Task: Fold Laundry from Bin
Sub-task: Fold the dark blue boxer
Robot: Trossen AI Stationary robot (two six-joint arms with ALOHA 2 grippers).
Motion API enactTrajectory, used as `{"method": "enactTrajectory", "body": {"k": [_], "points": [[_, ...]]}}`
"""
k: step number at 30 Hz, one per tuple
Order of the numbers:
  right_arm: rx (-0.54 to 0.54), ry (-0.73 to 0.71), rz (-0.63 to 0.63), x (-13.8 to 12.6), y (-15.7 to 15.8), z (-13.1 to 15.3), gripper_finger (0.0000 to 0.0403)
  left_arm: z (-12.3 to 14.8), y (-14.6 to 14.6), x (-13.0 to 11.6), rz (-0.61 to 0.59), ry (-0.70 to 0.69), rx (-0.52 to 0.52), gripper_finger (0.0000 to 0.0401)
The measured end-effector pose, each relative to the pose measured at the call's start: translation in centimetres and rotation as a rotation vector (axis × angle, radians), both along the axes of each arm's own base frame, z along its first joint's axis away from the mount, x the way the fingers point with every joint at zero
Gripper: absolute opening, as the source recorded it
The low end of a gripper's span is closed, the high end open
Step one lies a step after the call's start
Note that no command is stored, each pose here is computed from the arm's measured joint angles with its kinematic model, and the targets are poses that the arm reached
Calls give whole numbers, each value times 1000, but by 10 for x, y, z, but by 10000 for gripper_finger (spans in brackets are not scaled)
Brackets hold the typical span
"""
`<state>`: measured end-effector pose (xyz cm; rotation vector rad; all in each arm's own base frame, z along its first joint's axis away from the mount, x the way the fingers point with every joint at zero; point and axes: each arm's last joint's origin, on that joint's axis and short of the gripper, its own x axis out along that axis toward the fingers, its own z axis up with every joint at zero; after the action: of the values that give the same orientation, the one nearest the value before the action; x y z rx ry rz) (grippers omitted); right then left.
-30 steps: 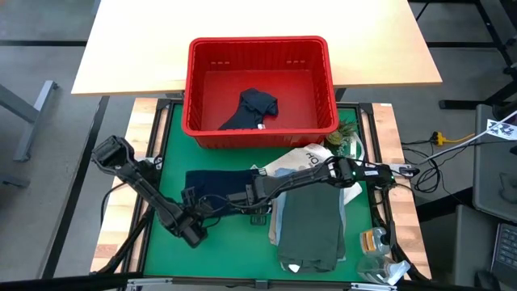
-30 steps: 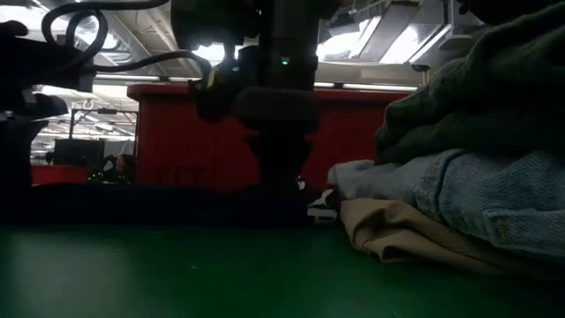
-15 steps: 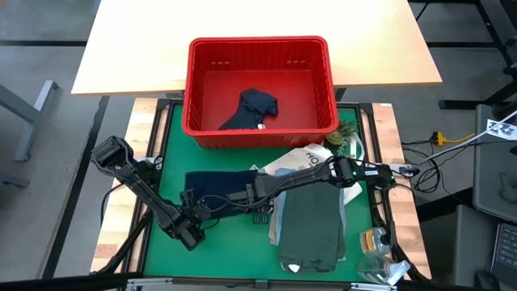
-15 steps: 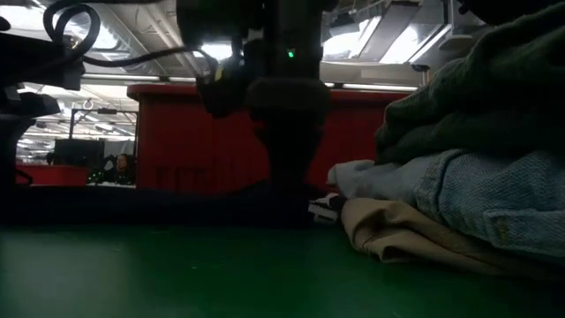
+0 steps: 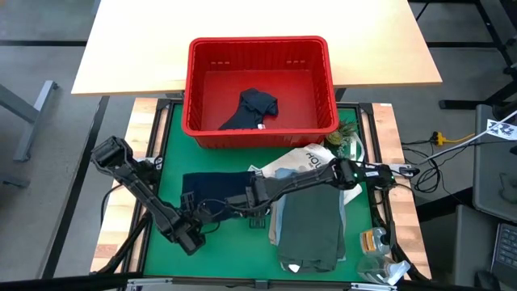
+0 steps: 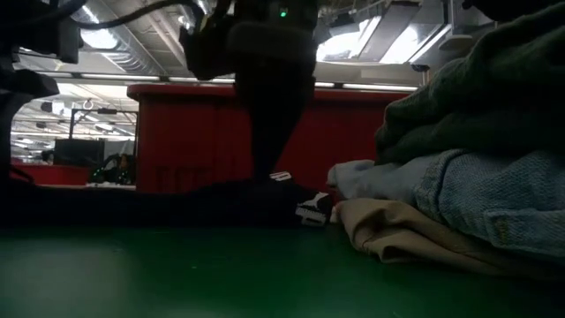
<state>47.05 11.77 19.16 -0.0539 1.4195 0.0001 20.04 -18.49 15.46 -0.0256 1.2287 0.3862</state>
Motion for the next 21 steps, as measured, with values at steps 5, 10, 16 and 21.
{"method": "enactTrajectory", "body": {"k": [5,10,16,21], "points": [[-8,-16,34,-3,17,0,165,0,-1,-1,-7,-3,3,2],[-57,-33,32,-3,19,-1,165,0,-1,-1,-6,-5,5,2],[-53,-1,30,-1,19,-18,165,0,-2,-2,-11,2,-3,2],[-43,68,31,-9,22,-35,165,0,-4,-3,-20,1,-6,2]]}}
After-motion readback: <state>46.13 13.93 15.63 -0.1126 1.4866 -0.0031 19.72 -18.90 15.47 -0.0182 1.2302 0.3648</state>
